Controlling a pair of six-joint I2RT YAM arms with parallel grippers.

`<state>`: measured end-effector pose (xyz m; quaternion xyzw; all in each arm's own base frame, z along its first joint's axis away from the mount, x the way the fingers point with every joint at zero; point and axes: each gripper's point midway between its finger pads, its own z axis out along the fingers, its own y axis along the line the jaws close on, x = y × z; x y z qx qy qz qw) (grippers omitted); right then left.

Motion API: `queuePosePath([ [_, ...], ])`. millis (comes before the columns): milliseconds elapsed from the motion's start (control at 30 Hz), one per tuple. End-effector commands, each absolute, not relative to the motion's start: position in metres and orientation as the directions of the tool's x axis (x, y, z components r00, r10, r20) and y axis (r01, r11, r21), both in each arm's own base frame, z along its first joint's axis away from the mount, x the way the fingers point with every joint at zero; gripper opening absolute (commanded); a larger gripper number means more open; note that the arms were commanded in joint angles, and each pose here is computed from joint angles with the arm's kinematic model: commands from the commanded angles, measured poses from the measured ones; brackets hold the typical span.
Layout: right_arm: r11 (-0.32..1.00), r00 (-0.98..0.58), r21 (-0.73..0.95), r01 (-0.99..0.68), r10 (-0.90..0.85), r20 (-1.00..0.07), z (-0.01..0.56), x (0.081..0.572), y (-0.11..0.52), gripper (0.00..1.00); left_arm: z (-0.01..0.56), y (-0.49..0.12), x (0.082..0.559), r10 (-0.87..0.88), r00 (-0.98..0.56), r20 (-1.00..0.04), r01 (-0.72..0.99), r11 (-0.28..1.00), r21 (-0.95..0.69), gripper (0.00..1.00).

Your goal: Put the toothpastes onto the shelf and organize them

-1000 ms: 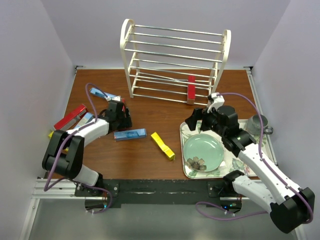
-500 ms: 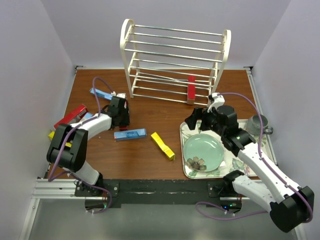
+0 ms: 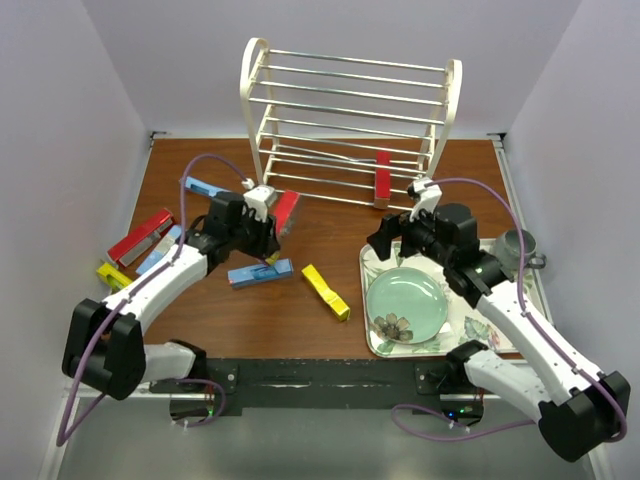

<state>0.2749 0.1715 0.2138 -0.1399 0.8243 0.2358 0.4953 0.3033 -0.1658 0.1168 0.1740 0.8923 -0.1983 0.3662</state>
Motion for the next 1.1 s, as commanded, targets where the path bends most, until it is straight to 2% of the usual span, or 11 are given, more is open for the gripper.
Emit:
queuePosePath([
  [0, 0.724, -0.320, 0.110, -0.681, -0.159, -0.934, 0.248, 0.266, 0.190, 0.98, 0.147, -0.223, 0.263, 0.326, -0.538, -0.778, 0.736, 0.632, -0.244, 0.23],
  [167, 0.565, -0.278, 0.046, -0.824, -0.332, -0.901, 0.244, 0.242, 0.199, 0.98, 0.162, -0.251, 0.224, 0.438, -0.385, -0.812, 0.884, 0.429, -0.188, 0.20],
  [333, 0.396, -0.228, 0.058, -0.916, -0.398, -0.888, 0.244, 0.208, 0.207, 0.98, 0.173, -0.262, 0.194, 0.520, -0.231, -0.822, 0.958, 0.271, -0.098, 0.18],
  [467, 0.285, -0.183, 0.058, -0.957, -0.434, -0.882, 0.249, 0.191, 0.214, 0.98, 0.175, -0.265, 0.176, 0.575, -0.169, -0.801, 0.981, 0.177, -0.079, 0.18],
  [867, 0.164, -0.144, 0.058, -0.985, -0.583, -0.799, 0.222, 0.174, 0.239, 0.94, 0.188, -0.270, 0.173, 0.633, -0.090, -0.769, 0.994, 0.103, -0.032, 0.18],
  [1067, 0.125, -0.129, 0.067, -0.990, -0.603, -0.787, 0.213, 0.170, 0.249, 0.91, 0.199, -0.271, 0.168, 0.635, -0.056, -0.771, 0.998, 0.062, -0.021, 0.18],
])
